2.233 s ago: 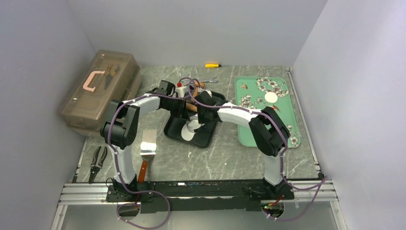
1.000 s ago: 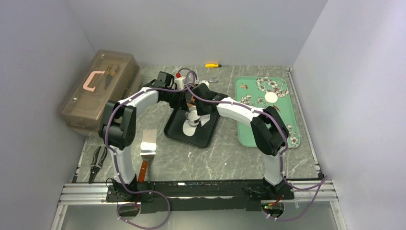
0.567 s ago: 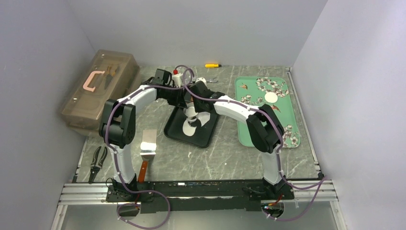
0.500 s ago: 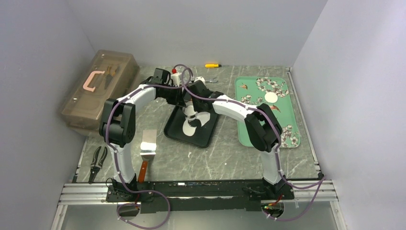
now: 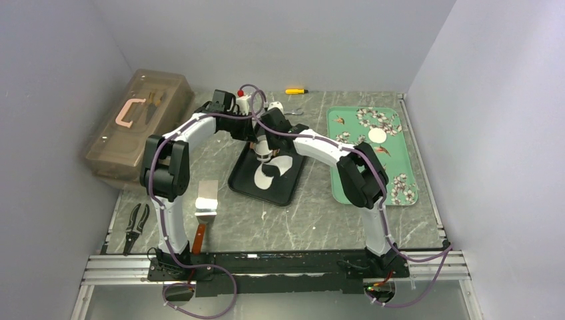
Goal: Roll out the dumpling wrappers from the dough
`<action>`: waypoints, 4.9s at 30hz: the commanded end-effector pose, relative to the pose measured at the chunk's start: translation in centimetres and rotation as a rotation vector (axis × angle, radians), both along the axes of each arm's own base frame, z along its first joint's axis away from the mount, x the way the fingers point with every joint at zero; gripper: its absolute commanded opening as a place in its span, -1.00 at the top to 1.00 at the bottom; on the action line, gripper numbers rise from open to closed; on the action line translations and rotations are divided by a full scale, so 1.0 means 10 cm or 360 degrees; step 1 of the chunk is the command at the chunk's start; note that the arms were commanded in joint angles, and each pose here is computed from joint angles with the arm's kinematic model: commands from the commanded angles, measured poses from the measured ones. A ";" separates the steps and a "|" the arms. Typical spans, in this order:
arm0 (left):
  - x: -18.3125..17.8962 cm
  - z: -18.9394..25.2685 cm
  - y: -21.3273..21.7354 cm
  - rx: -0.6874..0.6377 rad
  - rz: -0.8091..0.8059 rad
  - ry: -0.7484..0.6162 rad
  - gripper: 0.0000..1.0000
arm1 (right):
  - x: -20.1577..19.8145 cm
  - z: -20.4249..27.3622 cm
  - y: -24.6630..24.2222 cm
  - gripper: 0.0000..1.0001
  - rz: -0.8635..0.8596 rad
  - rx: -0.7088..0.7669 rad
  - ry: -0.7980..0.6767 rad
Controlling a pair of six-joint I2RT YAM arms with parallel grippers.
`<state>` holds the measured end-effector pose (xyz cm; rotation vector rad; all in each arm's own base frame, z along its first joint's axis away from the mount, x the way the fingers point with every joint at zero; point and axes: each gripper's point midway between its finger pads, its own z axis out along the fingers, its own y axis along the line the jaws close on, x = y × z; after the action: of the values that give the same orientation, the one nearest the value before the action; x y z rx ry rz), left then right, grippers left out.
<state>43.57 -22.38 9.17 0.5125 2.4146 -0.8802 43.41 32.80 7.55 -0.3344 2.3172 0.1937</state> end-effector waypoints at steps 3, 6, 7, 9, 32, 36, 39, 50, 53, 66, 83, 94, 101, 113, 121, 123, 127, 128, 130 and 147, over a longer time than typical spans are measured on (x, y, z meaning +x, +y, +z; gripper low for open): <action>0.08 0.30 0.03 -0.0072 -0.0022 -0.0032 1.00 | 0.33 0.12 -0.12 1.00 -0.0075 -0.0093 -0.0129; 0.12 0.33 0.10 -0.0073 0.0002 -0.0042 1.00 | 0.38 0.14 -0.07 1.00 -0.0063 -0.0073 -0.0138; 0.13 0.33 0.12 -0.0070 0.0012 -0.0049 1.00 | 0.40 0.15 -0.06 1.00 -0.0063 -0.0072 -0.0143; 0.16 0.33 0.14 -0.0060 0.0017 -0.0060 1.00 | 0.44 0.17 -0.05 1.00 -0.0066 -0.0076 -0.0158; 0.17 0.57 0.01 -0.0182 -0.0057 -0.0046 1.00 | 0.45 0.42 -0.04 0.83 -0.0097 0.0069 -0.0139; 0.13 0.64 0.00 -0.0199 -0.0063 -0.0036 1.00 | 0.43 0.51 -0.08 0.76 -0.0109 0.0074 -0.0154; 0.04 0.69 0.00 -0.0216 -0.0089 -0.0047 1.00 | 0.37 0.51 -0.05 0.76 -0.0089 0.0103 -0.0129; 0.09 0.61 0.10 -0.0209 -0.0050 -0.0016 1.00 | 0.40 0.38 0.20 0.75 -0.0048 0.0222 -0.0043; 0.08 0.56 0.12 -0.0253 -0.0033 0.0048 1.00 | 0.43 0.37 0.14 0.68 -0.0118 0.0239 -0.0052; 0.17 0.31 0.19 -0.0230 0.0024 0.0122 1.00 | 0.49 0.40 0.08 0.06 -0.0091 0.0308 -0.0043; 0.20 0.31 0.24 -0.0210 0.0053 0.0108 1.00 | 0.32 1.37 0.06 -0.79 0.0199 0.0530 -0.0408; 0.19 0.35 0.27 -0.0187 0.0061 0.0076 1.00 | -0.93 1.67 0.44 -0.82 0.1046 0.0399 -0.1062; 0.19 0.33 0.29 -0.0175 0.0066 0.0075 1.00 | -2.31 0.81 1.03 -0.97 0.2149 0.0362 -0.1041; 0.19 0.29 0.31 -0.0151 0.0068 0.0075 1.00 | -2.97 0.44 1.91 -0.94 0.2709 0.0475 -0.1292; 0.14 0.18 0.31 -0.0148 0.0072 0.0101 1.00 | -3.29 0.25 2.24 -0.83 0.2857 0.0757 -0.1331; 0.12 0.16 0.32 -0.0140 0.0075 0.0104 1.00 | -3.35 0.21 2.27 -0.80 0.2886 0.0794 -0.1308; 0.11 0.18 0.32 -0.0143 0.0078 0.0091 1.00 | -3.43 0.12 2.35 -0.79 0.2947 0.0806 -0.1244; 0.12 0.20 0.32 -0.0139 0.0080 0.0081 1.00 | -3.44 0.12 2.42 -0.79 0.2967 0.0814 -0.1244; 0.14 0.21 0.33 -0.0133 0.0086 0.0071 1.00 | -3.46 0.10 2.51 -0.72 0.2972 0.0854 -0.1221; 0.19 0.24 0.35 -0.0107 0.0082 0.0054 1.00 | -3.36 0.36 2.33 1.00 0.2886 0.0583 -0.1326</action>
<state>44.49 -18.64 8.38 0.3515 2.4955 -0.9800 10.16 56.85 9.99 -1.7269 0.3531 1.0506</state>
